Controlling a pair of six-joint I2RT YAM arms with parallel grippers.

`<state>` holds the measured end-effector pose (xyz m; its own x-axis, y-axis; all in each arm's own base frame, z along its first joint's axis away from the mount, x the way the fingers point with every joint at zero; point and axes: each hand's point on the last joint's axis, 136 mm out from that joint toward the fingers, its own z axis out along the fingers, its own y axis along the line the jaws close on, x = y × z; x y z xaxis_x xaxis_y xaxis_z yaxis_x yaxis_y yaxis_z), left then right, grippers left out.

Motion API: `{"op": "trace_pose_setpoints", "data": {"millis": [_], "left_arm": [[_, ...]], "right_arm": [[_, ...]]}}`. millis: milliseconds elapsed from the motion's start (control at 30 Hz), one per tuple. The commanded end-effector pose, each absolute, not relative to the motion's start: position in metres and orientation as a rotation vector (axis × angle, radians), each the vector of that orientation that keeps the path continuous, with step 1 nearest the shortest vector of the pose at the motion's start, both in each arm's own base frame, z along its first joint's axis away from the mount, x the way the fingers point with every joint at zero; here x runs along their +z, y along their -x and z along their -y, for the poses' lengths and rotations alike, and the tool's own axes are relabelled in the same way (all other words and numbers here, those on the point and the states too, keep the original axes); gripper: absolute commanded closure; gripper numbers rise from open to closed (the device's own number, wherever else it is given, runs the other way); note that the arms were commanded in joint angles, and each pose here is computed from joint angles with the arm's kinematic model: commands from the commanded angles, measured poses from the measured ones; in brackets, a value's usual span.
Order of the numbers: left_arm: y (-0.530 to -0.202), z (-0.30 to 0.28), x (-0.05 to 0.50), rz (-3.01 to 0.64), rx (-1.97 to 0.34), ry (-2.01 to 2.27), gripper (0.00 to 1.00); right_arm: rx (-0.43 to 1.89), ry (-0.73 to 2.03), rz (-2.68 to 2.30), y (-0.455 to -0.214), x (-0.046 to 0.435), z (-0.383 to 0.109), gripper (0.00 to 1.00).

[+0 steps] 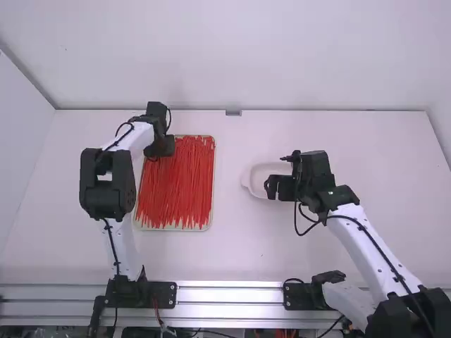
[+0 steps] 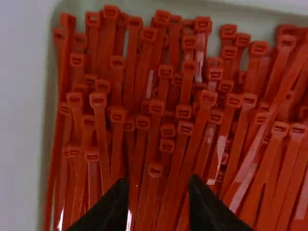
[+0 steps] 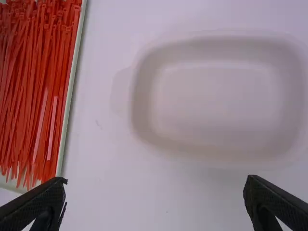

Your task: Fasten the cable tie

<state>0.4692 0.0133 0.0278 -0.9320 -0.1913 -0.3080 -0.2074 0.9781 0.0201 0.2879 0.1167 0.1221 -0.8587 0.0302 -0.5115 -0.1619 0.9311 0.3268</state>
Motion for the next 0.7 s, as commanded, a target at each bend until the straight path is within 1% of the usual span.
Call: {"op": "trace_pose_setpoints", "data": {"millis": [0,167,300,533,667], "left_arm": [[-0.461,-0.012,0.013,-2.849,0.083,0.311,0.81],[-0.461,-0.013,0.008,-2.843,0.083,0.315,0.82],[-0.460,-0.012,0.002,-2.832,0.084,0.309,0.79],[-0.463,-0.012,-0.003,-2.807,0.086,0.309,0.79],[-0.464,-0.012,-0.003,-2.802,0.085,0.308,0.80]], "right_arm": [[0.491,0.105,-2.538,-0.295,0.131,-0.119,0.02],[0.491,0.105,-2.540,-0.294,0.131,-0.119,0.02],[0.491,0.103,-2.547,-0.293,0.130,-0.119,0.02],[0.492,0.093,-2.555,-0.292,0.129,-0.118,0.02],[0.491,0.094,-2.555,-0.292,0.129,-0.118,0.02]]}}
